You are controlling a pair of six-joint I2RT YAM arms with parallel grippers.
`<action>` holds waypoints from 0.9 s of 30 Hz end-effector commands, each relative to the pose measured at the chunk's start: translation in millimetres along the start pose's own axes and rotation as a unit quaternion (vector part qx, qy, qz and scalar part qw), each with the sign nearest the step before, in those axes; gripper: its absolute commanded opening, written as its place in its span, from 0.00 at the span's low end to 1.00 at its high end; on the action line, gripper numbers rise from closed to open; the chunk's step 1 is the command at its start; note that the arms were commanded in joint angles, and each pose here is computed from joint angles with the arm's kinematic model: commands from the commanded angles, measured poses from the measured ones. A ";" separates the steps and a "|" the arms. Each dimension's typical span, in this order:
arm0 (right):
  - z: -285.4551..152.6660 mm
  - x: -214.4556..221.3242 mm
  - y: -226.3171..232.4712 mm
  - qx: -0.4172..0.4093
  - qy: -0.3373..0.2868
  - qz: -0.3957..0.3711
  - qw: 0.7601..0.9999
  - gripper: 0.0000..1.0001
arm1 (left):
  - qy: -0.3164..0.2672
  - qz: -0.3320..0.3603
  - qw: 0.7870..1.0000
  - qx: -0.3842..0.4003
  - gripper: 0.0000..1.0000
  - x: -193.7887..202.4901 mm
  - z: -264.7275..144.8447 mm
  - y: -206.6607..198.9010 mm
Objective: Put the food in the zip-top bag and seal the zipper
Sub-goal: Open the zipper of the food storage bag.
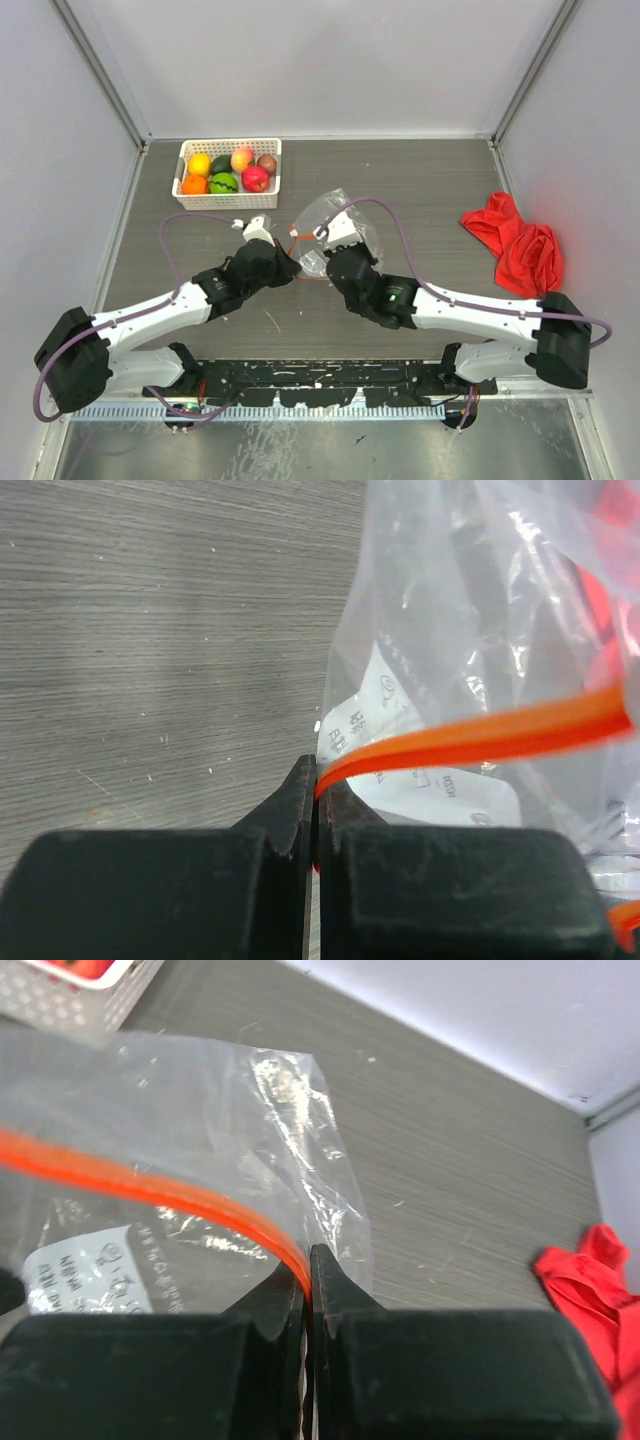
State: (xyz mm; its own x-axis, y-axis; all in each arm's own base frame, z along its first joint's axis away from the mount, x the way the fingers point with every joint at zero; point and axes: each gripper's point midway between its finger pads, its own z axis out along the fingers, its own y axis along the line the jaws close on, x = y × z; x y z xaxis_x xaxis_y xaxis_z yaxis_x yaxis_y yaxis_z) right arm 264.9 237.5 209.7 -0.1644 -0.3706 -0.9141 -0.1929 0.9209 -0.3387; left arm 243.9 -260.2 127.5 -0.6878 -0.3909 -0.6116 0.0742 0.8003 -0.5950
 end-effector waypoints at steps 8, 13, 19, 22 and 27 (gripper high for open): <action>-23.9 -40.1 -53.3 0.058 -0.032 0.062 0.996 0.05 | -0.016 0.023 0.999 0.039 0.00 -26.4 -3.3 -40.1; -21.2 -32.6 -41.8 0.039 -0.019 0.059 0.997 0.05 | 0.005 0.035 0.997 0.066 0.01 -25.6 2.0 -60.5; -20.3 -19.7 -38.0 0.030 -0.001 0.042 0.999 0.13 | 0.015 0.041 0.995 0.084 0.00 -26.7 1.3 -73.5; -19.5 -15.8 -34.1 0.018 0.008 0.036 0.999 0.18 | 0.030 0.049 0.995 0.081 0.00 -19.5 7.5 -72.0; -13.0 -10.4 -23.2 -0.004 0.020 0.030 0.999 0.25 | 0.045 0.054 0.993 0.092 0.00 -15.1 8.6 -76.8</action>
State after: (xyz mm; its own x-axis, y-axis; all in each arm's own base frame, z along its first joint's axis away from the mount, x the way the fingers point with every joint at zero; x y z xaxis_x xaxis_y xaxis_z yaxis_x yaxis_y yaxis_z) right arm 253.5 205.6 218.9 -0.2149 -0.3726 -0.9027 -0.1676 0.9247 -0.3418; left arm 251.6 -309.0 157.4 -0.7402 -0.2688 -0.6163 0.2209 0.7685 -0.6005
